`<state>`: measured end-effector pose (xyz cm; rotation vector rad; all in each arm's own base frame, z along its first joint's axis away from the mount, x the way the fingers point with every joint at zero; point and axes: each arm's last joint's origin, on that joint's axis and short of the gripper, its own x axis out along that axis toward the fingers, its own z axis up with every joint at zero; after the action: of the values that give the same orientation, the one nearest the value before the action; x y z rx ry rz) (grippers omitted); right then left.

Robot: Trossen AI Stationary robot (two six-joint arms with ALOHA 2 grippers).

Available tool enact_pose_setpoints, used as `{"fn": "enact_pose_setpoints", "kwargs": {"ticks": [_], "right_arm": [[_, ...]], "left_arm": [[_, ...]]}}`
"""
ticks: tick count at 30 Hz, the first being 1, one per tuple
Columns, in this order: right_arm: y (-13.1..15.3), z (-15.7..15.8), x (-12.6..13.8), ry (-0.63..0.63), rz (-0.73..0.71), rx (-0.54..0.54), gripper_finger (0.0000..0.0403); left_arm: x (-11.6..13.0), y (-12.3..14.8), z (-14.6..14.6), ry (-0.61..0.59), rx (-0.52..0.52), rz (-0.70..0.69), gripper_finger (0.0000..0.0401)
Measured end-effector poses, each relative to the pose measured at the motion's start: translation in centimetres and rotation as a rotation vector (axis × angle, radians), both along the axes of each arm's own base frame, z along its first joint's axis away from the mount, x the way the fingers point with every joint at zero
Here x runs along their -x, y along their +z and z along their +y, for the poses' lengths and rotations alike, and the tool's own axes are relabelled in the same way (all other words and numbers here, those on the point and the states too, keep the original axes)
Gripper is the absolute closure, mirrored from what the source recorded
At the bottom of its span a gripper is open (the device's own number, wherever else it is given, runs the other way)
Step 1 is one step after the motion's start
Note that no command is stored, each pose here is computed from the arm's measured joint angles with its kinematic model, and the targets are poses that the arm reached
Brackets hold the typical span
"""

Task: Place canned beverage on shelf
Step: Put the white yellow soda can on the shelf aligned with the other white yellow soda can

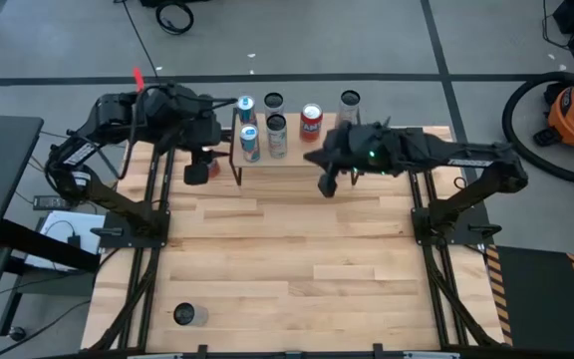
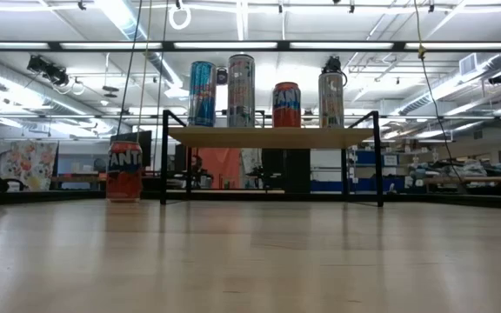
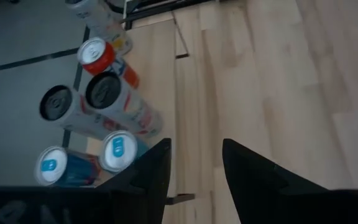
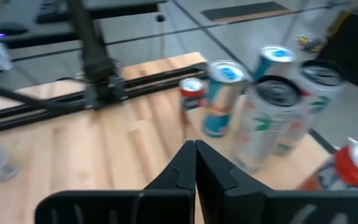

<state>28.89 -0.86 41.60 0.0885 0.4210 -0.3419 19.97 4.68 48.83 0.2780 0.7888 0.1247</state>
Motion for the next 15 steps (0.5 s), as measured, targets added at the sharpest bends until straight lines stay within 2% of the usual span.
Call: {"fn": "enact_pose_setpoints", "kwargs": {"ticks": [4,8,12,15], "right_arm": [[0.2,1.9,0.1,0.086,-0.012,0.005,0.0388],[0.2,3.1,-0.5,0.266,-0.022,0.054,0.0372],[-0.1,3.8,-1.3,0.387,-0.042,0.006,0.0353],[-0.6,4.3,-1.8,0.424,-0.02,0.007,0.0334]], "left_arm": [[0.3,0.2,-0.6,0.009,0.014,-0.012,0.0245],[0.8,0.2,-0.9,0.037,0.043,-0.015,0.0246],[1.0,0.4,-1.1,0.045,0.058,-0.029,0.0246],[1.1,0.4,-1.1,0.049,0.063,-0.03,0.0246]]}}
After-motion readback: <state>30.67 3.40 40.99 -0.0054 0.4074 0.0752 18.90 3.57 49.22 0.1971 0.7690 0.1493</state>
